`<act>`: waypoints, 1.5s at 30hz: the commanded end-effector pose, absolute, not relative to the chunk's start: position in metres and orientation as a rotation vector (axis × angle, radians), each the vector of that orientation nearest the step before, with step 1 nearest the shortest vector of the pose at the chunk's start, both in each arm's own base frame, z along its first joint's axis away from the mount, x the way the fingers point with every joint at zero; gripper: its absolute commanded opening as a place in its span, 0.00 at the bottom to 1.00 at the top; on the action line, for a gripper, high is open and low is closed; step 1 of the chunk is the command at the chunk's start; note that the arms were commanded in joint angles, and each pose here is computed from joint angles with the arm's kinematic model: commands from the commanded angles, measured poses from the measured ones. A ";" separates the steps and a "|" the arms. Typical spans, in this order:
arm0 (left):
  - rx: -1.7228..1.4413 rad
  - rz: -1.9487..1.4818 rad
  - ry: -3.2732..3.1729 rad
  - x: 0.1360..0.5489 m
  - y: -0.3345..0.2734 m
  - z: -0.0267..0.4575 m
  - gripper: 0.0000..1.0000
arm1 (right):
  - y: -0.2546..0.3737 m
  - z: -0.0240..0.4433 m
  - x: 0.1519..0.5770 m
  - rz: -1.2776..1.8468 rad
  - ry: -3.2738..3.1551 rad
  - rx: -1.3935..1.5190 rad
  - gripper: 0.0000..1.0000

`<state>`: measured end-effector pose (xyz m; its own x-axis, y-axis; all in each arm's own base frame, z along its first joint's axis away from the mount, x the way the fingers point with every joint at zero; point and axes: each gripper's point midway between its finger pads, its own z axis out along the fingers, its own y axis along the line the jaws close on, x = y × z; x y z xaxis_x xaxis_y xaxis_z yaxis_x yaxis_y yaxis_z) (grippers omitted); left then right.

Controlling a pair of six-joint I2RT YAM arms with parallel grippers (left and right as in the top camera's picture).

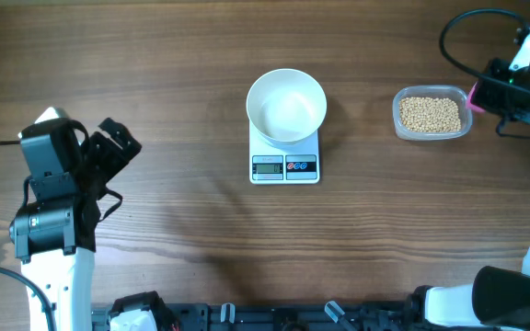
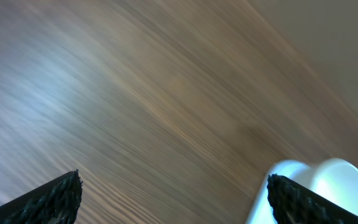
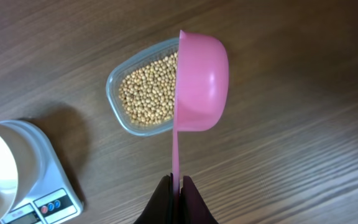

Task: Scoop item into bowl and weigh 150g on scale
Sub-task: 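Move the pink scoop with the right gripper over the soybean tub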

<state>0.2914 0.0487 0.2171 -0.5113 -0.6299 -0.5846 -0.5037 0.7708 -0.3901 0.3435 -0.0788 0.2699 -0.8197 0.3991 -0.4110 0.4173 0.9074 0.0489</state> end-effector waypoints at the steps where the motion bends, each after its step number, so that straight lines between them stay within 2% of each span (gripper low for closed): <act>1: -0.750 -0.460 2.264 0.295 0.015 0.219 1.00 | -0.078 0.270 0.347 -0.096 2.680 0.402 0.04; 11: -0.760 -0.496 2.314 0.286 0.008 0.212 1.00 | -0.062 0.264 0.353 -0.032 2.724 0.012 0.04; 21: -0.760 -0.495 2.313 0.286 0.008 0.212 1.00 | -0.063 0.216 0.350 -0.020 2.832 0.013 0.04; 29: -0.760 -0.495 2.313 0.287 0.008 0.212 1.00 | -0.067 0.218 0.362 -0.072 2.782 -0.133 0.04; 45: -0.764 -0.486 2.312 0.287 0.010 0.212 1.00 | -0.094 0.211 0.375 -0.260 2.775 -0.017 0.05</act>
<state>0.2858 0.0089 0.2125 -0.6195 -0.6327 -0.4648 -0.3946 0.7627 -0.5124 0.3748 -0.0889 0.2209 -0.9266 -0.0632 -0.3707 -0.0023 0.9867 -0.1627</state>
